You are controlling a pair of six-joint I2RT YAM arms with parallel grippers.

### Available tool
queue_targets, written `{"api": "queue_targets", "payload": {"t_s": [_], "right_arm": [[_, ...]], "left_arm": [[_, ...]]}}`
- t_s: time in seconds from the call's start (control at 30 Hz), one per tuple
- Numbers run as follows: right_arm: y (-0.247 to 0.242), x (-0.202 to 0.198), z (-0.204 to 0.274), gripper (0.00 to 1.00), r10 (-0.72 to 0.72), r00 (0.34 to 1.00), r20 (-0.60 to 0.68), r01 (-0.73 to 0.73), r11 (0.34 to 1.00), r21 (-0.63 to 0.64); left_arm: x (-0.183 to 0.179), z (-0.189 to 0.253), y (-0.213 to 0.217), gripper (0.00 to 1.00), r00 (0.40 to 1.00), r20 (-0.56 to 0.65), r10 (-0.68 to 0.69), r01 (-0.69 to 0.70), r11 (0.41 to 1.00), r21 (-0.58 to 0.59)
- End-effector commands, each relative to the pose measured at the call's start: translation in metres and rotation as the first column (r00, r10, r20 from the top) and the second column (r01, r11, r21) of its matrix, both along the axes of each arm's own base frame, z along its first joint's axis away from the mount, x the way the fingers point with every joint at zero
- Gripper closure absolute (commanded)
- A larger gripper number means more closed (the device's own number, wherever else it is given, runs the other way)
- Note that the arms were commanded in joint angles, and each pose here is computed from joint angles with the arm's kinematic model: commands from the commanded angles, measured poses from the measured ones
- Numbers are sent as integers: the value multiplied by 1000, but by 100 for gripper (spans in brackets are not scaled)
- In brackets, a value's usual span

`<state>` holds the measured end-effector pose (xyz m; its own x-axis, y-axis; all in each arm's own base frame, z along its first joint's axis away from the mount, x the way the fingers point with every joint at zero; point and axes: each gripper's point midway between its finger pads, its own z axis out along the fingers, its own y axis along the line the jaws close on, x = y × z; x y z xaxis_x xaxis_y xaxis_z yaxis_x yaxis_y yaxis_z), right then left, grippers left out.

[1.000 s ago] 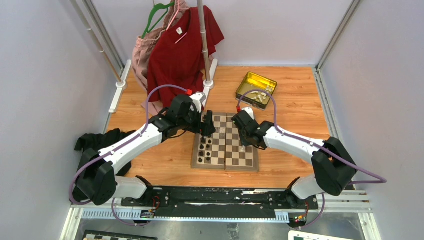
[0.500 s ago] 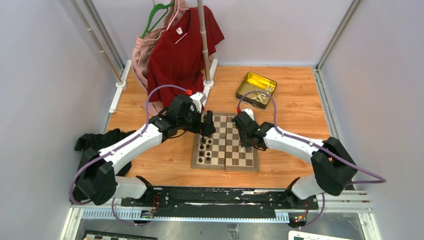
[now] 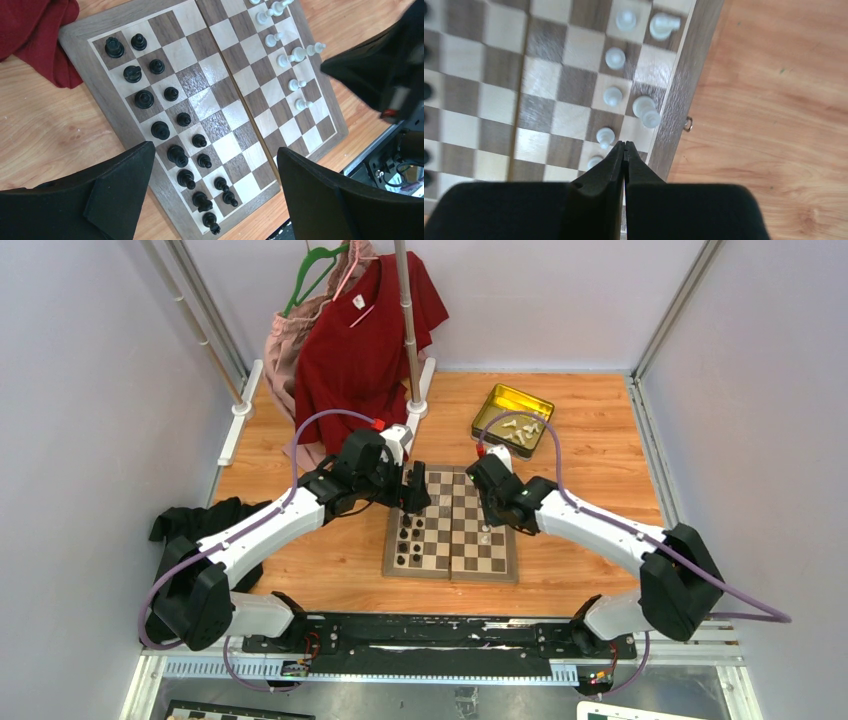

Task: Set up the chess pieces on the board
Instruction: Place the chess piece on the chessboard, then pick up the chess piece from the storage box.

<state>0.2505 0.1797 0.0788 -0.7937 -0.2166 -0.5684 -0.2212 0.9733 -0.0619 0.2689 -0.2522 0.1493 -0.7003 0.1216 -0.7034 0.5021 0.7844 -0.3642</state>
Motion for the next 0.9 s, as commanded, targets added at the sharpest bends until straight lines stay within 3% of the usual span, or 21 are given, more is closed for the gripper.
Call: {"api": "queue_targets", "payload": {"t_s": [0.0, 0.17, 0.37, 0.57, 0.67, 0.87], "right_arm": [[-5, 27, 68, 94, -37, 987, 155, 35, 999, 18], [-8, 63, 113, 79, -82, 964, 251, 74, 996, 45], [-11, 122, 130, 69, -139, 947, 290, 124, 990, 71], [-16, 186, 116, 60, -186, 945, 271, 167, 982, 92], [-25, 229, 96, 59, -221, 943, 249, 207, 975, 83], [-39, 269, 64, 59, -264, 940, 215, 252, 964, 83]], "left_arm": [[3, 14, 0, 2, 999, 40, -7, 7, 1000, 4], [5, 24, 1, 1, 998, 58, -10, 10, 1000, 13], [5, 27, 7, 0, 998, 63, -6, 4, 999, 44], [5, 28, 16, 0, 997, 73, 16, -22, 996, 82], [8, 23, 19, 0, 998, 65, 26, -33, 993, 110], [14, 12, 12, 0, 1000, 28, 4, -8, 990, 138]]}}
